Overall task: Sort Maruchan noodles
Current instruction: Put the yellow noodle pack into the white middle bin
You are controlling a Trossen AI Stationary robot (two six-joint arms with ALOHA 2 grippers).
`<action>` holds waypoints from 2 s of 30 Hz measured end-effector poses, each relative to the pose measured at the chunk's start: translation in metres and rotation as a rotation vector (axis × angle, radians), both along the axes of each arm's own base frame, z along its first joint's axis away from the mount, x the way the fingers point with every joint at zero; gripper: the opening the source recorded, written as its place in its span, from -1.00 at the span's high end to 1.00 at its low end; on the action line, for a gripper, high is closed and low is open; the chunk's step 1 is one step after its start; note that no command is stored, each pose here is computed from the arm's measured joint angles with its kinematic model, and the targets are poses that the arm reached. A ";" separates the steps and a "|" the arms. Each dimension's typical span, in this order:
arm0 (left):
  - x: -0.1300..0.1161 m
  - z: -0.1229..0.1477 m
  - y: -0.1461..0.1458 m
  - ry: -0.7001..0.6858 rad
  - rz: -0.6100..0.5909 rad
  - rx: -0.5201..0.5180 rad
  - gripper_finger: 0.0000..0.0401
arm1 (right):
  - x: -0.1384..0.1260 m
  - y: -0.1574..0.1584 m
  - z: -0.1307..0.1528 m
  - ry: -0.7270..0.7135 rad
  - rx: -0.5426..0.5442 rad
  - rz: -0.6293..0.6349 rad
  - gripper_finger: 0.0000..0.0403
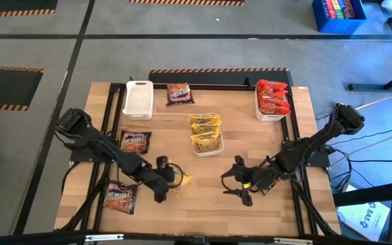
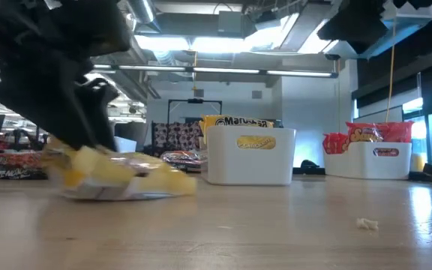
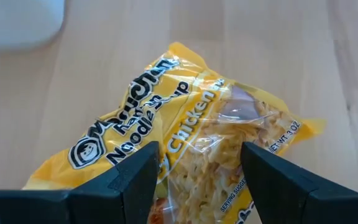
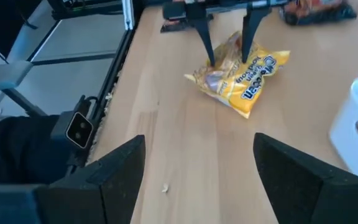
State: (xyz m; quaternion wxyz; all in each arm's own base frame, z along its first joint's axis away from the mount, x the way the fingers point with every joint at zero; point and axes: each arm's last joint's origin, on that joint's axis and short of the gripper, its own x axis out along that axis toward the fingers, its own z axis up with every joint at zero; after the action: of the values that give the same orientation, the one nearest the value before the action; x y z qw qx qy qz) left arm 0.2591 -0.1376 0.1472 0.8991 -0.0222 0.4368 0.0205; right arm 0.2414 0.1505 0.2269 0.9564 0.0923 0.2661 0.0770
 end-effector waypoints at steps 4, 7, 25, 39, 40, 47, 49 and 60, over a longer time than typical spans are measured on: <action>0.016 -0.011 -0.002 -0.076 -0.060 0.019 -0.11 | 0.004 0.003 -0.008 0.034 0.057 -0.046 -0.37; 0.026 -0.017 -0.006 -0.141 -0.103 0.028 -0.11 | 0.008 0.005 -0.019 0.065 0.060 -0.068 -0.45; 0.021 0.023 -0.048 -0.195 -0.142 -0.002 -0.11 | 0.060 -0.026 -0.088 0.230 0.282 -0.267 -0.74; 0.018 -0.032 -0.044 -0.062 -0.061 0.048 -0.11 | 0.088 -0.044 -0.122 0.226 0.515 -0.231 -0.64; 0.018 -0.032 -0.044 -0.063 -0.061 0.045 -0.11 | 0.089 -0.046 -0.122 0.223 0.519 -0.227 -0.64; 0.021 -0.031 -0.041 -0.076 -0.053 0.040 -0.11 | 0.088 -0.044 -0.122 0.290 0.582 -0.103 -0.64; 0.022 -0.031 -0.041 -0.077 -0.052 0.041 -0.11 | 0.087 -0.045 -0.122 0.351 0.643 -0.037 -0.64; 0.024 -0.030 -0.039 -0.090 -0.042 0.030 -0.11 | 0.092 -0.048 -0.116 0.239 0.648 -0.108 -0.64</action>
State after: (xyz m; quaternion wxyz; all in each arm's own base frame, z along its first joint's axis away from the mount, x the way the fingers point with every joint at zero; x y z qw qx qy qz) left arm 0.2836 -0.1763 0.1172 0.9182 -0.0006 0.3959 0.0072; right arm 0.3339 0.1029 0.1112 0.8421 0.4136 0.3327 0.0955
